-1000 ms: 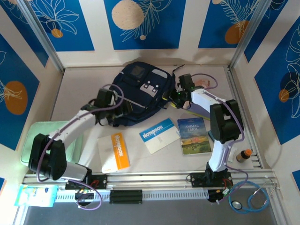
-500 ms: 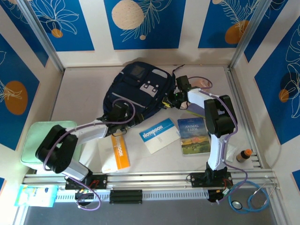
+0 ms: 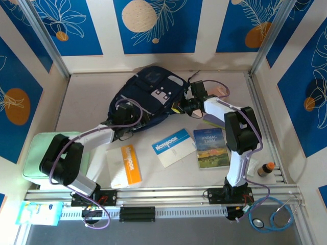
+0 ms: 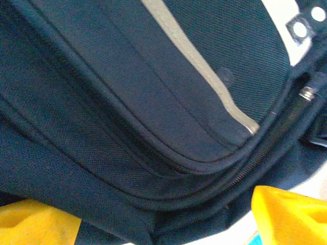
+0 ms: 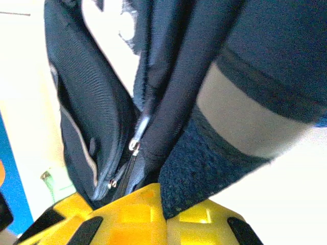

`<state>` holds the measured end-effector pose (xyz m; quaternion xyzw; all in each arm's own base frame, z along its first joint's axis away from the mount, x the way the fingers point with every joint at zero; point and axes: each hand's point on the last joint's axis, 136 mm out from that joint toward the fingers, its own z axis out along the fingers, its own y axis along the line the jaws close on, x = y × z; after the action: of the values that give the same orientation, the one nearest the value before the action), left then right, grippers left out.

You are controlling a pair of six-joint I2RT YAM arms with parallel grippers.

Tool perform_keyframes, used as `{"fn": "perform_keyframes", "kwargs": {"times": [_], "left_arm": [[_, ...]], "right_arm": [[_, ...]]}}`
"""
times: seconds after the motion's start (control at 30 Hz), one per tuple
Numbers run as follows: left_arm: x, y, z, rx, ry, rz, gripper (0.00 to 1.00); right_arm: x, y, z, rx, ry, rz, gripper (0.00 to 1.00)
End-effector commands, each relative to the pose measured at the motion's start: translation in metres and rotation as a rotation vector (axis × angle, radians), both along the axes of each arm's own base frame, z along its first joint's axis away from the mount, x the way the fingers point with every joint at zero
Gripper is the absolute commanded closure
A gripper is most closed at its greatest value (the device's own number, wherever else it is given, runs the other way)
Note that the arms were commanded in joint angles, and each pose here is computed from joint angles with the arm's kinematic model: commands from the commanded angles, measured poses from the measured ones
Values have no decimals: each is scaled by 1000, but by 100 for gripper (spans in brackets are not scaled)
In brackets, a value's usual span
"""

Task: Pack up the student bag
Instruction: Unzip the student bag at the top-center of the table.

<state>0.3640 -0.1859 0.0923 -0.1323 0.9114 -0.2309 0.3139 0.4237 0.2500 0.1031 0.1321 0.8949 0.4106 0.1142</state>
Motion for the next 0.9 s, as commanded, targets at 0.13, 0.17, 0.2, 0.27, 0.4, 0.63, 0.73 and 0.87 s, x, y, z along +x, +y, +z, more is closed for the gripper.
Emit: {"fn": "perform_keyframes", "kwargs": {"times": [0.13, 0.17, 0.2, 0.27, 0.4, 0.63, 0.73, 0.87], "left_arm": [[-16, 42, 49, 146, -96, 14, 13], [-22, 42, 53, 154, -108, -7, 16], [-29, 38, 57, 168, -120, -39, 17], [-42, 30, 55, 208, -124, -94, 20], [-60, 4, 44, 275, -109, -189, 27], [-46, -62, 33, 300, -134, -311, 44], [-27, -77, 28, 320, -137, -308, 50], [-6, -96, 31, 324, -183, -276, 52]], "right_arm": [[-7, 48, 72, 136, -84, 35, 100], [-7, 53, 75, 138, -85, 30, 100], [-7, 58, 78, 140, -87, 26, 100], [-6, 65, 84, 141, -103, 26, 100], [-5, 76, 94, 149, -128, 45, 100], [-11, 78, 99, 161, -116, 64, 100], [-14, 78, 101, 168, -111, 70, 100], [-16, 79, 104, 187, -102, 79, 100]]}}
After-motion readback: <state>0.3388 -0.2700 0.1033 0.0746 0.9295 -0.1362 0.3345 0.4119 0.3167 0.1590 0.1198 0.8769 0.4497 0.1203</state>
